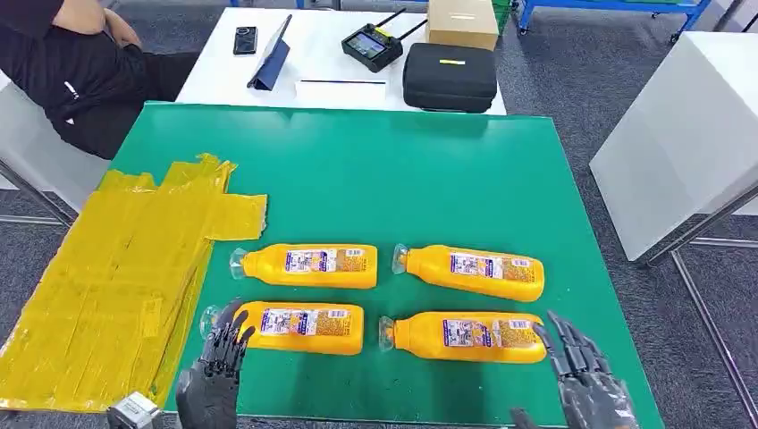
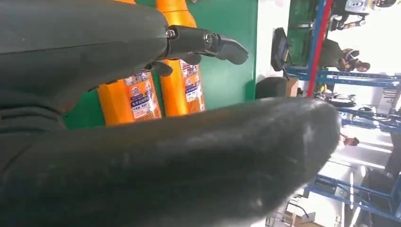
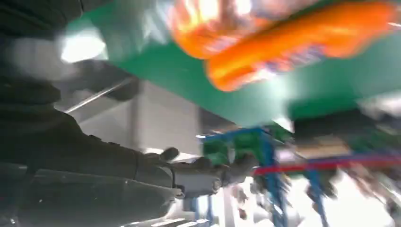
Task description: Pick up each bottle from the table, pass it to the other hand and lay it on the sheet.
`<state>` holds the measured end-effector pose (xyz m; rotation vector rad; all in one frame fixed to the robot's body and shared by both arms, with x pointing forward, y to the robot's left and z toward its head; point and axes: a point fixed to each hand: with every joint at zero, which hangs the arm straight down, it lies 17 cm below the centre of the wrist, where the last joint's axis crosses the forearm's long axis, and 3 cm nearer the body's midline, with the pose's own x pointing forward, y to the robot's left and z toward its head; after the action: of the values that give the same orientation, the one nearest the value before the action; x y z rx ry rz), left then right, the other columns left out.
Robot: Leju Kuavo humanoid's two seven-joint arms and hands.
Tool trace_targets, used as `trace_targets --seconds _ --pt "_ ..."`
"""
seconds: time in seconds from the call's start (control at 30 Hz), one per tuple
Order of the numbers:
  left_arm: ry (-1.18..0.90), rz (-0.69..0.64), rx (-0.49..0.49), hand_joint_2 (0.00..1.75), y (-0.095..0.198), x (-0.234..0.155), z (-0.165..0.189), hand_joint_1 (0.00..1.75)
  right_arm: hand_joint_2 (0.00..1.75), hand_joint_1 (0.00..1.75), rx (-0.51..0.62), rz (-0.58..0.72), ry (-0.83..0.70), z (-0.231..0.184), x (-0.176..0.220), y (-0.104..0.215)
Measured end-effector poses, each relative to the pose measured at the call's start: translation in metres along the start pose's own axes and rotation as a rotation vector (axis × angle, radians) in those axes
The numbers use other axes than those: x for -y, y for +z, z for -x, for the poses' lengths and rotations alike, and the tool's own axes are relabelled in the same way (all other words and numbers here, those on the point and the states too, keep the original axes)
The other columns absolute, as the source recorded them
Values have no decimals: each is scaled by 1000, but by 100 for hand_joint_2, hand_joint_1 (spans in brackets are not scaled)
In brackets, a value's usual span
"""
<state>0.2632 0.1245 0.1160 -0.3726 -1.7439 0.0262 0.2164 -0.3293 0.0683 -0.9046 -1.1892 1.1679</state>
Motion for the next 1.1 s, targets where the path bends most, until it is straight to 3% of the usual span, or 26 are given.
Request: trace_targets --seconds 0.27,0.43,0.83,1.1 --pt "0 -14 7 0 -1 -8 -1 0 175 0 -89 -56 26 69 -15 -12" --pt "2 -28 14 0 -2 -14 -2 0 175 0 -162 -33 2 96 -21 -39" --pt "4 -30 -3 0 -4 -14 0 0 175 0 -43 -97 -12 53 -55 -97" --pt "7 -15 -1 0 -6 -12 -1 0 175 0 -5 -126 -16 34 -70 -101"
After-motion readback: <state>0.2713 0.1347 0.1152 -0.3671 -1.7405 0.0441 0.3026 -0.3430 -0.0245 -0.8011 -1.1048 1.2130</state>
